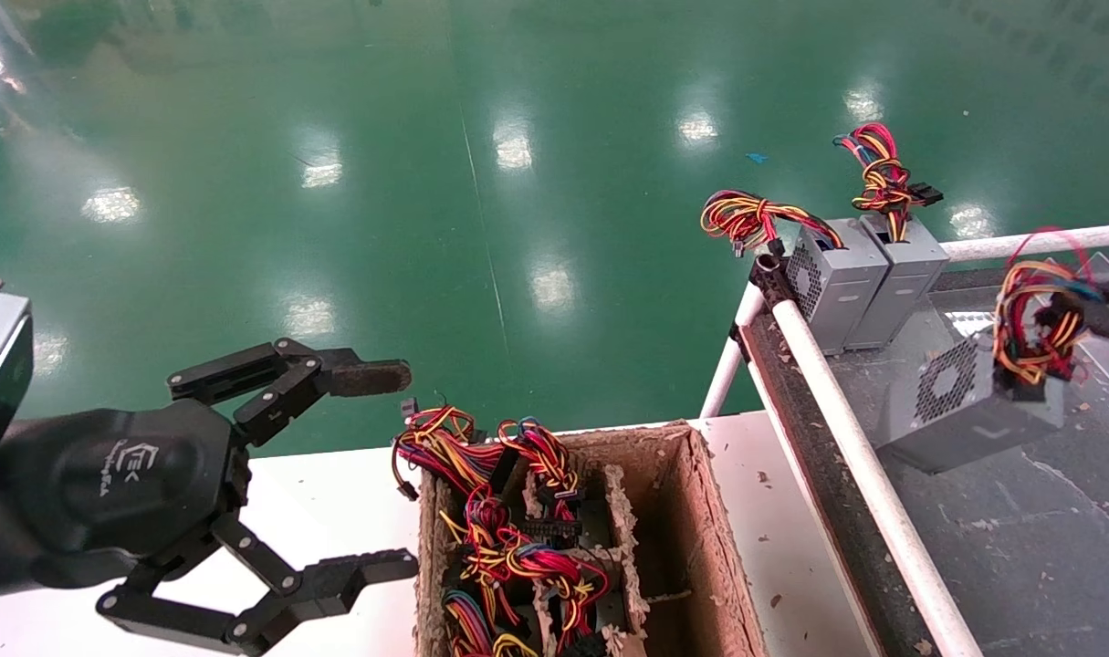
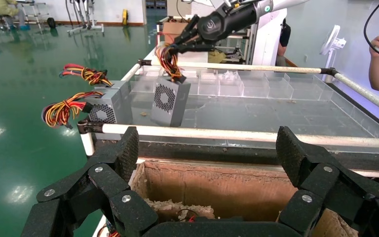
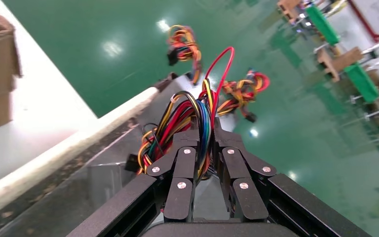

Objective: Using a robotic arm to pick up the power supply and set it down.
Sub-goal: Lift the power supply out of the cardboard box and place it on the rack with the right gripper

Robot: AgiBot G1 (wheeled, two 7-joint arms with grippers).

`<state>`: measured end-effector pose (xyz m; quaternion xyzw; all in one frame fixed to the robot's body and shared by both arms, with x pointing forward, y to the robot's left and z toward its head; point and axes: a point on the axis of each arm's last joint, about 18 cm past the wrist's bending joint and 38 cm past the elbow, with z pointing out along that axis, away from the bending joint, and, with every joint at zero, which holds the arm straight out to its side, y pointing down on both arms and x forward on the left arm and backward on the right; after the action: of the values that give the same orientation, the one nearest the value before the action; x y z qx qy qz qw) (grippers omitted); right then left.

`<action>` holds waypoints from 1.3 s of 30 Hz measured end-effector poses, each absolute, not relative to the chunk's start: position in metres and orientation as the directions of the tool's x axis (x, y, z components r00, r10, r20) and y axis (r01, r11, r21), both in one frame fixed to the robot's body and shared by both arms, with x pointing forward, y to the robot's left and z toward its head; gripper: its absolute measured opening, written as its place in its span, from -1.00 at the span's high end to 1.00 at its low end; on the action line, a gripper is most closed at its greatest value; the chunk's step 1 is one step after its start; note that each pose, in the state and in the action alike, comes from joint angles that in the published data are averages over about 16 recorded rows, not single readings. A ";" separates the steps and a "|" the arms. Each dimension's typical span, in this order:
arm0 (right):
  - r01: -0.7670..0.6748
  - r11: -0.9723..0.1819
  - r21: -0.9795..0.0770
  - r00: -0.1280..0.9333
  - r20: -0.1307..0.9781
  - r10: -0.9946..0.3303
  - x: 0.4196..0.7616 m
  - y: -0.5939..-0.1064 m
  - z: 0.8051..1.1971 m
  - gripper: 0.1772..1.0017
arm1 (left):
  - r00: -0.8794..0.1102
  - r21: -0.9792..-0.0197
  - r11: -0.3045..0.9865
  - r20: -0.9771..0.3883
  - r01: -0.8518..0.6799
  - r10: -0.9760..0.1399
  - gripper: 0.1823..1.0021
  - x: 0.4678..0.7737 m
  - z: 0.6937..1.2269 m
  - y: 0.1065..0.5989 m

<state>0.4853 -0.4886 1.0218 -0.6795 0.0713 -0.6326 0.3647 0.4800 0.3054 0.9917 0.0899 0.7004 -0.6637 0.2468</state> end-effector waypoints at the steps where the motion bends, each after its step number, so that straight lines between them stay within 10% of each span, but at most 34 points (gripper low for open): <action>1: 0.363 -0.725 -0.585 0.185 0.808 -0.560 0.486 -0.489 1.022 0.86 | -0.862 -0.885 0.103 -0.465 0.454 -0.202 -1.00 0.480 0.992 0.305; 23: 0.271 -0.767 -0.581 0.051 0.805 -0.591 0.510 -0.512 1.017 0.86 | -0.862 -0.885 0.103 -0.465 0.454 -0.202 -1.00 0.480 0.992 0.305; 39: 0.267 -0.766 -0.585 -0.002 0.795 -0.607 0.609 -0.496 1.045 0.86 | -0.862 -0.885 0.103 -0.465 0.454 -0.202 -1.00 0.480 0.992 0.305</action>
<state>0.6086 -0.4960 1.0453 -0.6327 0.1345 -0.6948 0.3144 0.4800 0.3054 0.9917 0.0899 0.7004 -0.6637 0.2468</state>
